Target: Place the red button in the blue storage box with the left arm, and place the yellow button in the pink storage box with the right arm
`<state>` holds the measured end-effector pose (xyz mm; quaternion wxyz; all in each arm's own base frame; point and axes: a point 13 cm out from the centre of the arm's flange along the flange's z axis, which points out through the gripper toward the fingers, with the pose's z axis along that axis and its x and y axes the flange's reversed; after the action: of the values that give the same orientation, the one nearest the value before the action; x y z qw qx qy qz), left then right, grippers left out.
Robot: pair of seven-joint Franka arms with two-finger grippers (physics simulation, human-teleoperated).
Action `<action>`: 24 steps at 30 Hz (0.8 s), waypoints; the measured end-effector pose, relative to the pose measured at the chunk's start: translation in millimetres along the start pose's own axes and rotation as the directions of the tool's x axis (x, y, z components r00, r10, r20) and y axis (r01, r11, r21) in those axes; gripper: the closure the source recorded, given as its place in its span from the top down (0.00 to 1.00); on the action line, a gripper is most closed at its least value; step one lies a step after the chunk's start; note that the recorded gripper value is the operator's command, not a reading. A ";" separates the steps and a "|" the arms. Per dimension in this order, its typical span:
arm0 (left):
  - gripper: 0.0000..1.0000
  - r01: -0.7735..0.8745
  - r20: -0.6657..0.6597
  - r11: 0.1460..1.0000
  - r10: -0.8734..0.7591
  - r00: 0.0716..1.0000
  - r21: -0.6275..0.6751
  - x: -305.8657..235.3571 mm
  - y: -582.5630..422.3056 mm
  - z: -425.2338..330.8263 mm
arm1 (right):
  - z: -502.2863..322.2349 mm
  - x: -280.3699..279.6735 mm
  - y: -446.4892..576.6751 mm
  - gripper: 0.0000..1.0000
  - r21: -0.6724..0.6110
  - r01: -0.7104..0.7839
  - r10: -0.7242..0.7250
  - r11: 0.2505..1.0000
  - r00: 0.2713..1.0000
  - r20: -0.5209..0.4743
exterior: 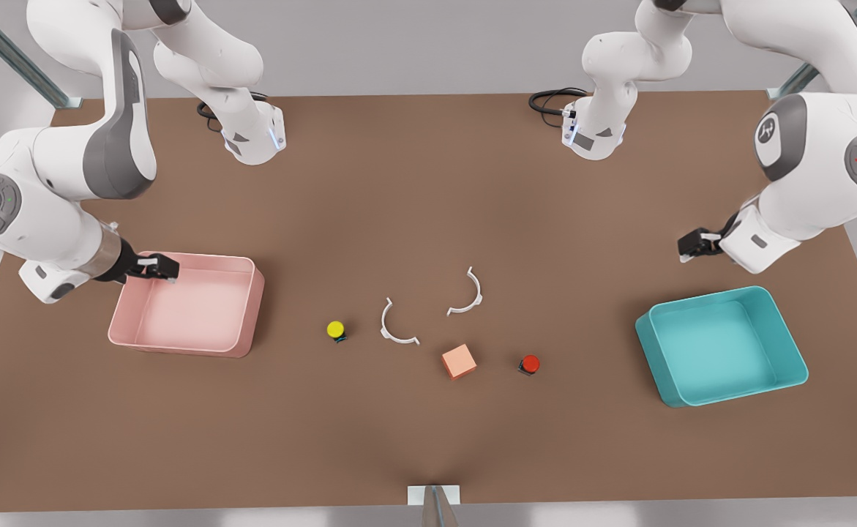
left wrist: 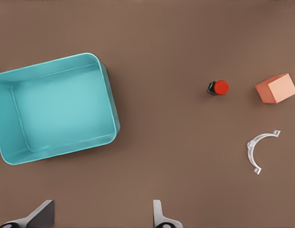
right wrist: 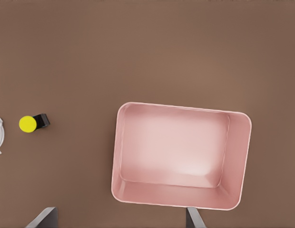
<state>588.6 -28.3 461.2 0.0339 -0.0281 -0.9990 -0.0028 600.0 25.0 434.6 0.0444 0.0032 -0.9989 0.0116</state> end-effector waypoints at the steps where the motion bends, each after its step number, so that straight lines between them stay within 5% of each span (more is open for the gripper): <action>1: 1.00 -0.003 0.007 1.000 0.003 1.000 0.000 -3.0 -1.3 0.9 | -0.3 -1.2 0.0 1.00 0.000 -0.002 0.002 1.000 1.000 0.005; 9: 1.00 0.005 -0.069 1.000 -0.003 0.998 0.028 -34.2 -127.4 149.4 | 14.0 -15.3 15.2 1.00 -0.007 0.006 -0.006 1.000 1.000 0.018; 19: 1.00 0.115 0.078 0.991 -0.121 0.990 0.073 -150.9 -227.6 279.4 | 199.9 -47.5 208.2 1.00 -0.066 0.262 -0.267 0.963 0.961 -0.078; 24: 1.00 0.155 0.086 0.984 -0.162 0.983 0.084 -155.8 -262.1 326.0 | 249.6 -48.2 260.7 1.00 -0.077 0.300 -0.306 0.951 0.949 -0.080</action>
<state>707.0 -296.2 124.4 -0.0118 0.0528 -0.9979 0.0343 623.9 280.0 175.8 0.0913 0.1545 -0.9834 -0.0273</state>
